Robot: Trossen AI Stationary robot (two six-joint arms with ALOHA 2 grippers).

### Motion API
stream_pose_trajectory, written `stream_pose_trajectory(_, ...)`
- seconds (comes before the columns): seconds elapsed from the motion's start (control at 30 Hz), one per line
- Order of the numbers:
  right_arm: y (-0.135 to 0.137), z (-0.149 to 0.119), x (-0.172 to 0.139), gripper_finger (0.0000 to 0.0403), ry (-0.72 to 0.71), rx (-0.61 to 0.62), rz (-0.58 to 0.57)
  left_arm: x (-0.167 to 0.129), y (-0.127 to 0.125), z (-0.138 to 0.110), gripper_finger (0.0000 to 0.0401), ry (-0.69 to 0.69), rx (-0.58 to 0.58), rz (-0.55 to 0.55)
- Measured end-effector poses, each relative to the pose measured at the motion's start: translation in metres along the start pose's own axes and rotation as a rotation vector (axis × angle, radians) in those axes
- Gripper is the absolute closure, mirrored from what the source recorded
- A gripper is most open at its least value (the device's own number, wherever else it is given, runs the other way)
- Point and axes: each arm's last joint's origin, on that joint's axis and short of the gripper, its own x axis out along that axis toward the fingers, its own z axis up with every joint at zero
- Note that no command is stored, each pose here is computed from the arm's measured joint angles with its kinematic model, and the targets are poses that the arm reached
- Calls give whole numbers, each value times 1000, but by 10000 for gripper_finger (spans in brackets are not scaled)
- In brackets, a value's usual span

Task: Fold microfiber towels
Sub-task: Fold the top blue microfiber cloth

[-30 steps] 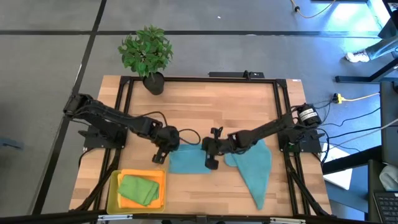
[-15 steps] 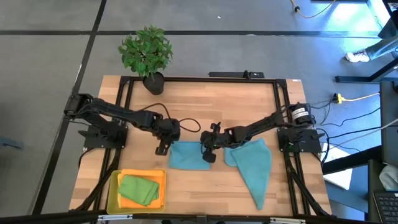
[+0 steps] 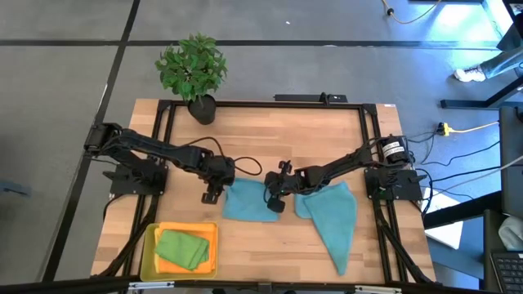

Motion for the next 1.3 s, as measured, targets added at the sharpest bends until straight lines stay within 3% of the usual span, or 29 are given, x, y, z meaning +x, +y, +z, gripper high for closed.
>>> stream_pose_trajectory(0.23,-1,8,-10,263,-39,-9,-10,-4,-5,4,290,-48,0,-7)
stream_pose_trajectory(0.43,-5,22,-30,243,-113,6,-57,-3,-24,8,288,-88,59,-41)
stream_pose_trajectory(0.6,2,25,-30,243,-150,10,27,-4,-33,14,288,-153,96,-23)
stream_pose_trajectory(0.77,9,15,-15,244,-123,-6,36,-2,-34,19,287,-189,99,37)
stream_pose_trajectory(1.3,-8,-2,9,316,0,71,-67,36,-31,9,287,15,72,46)
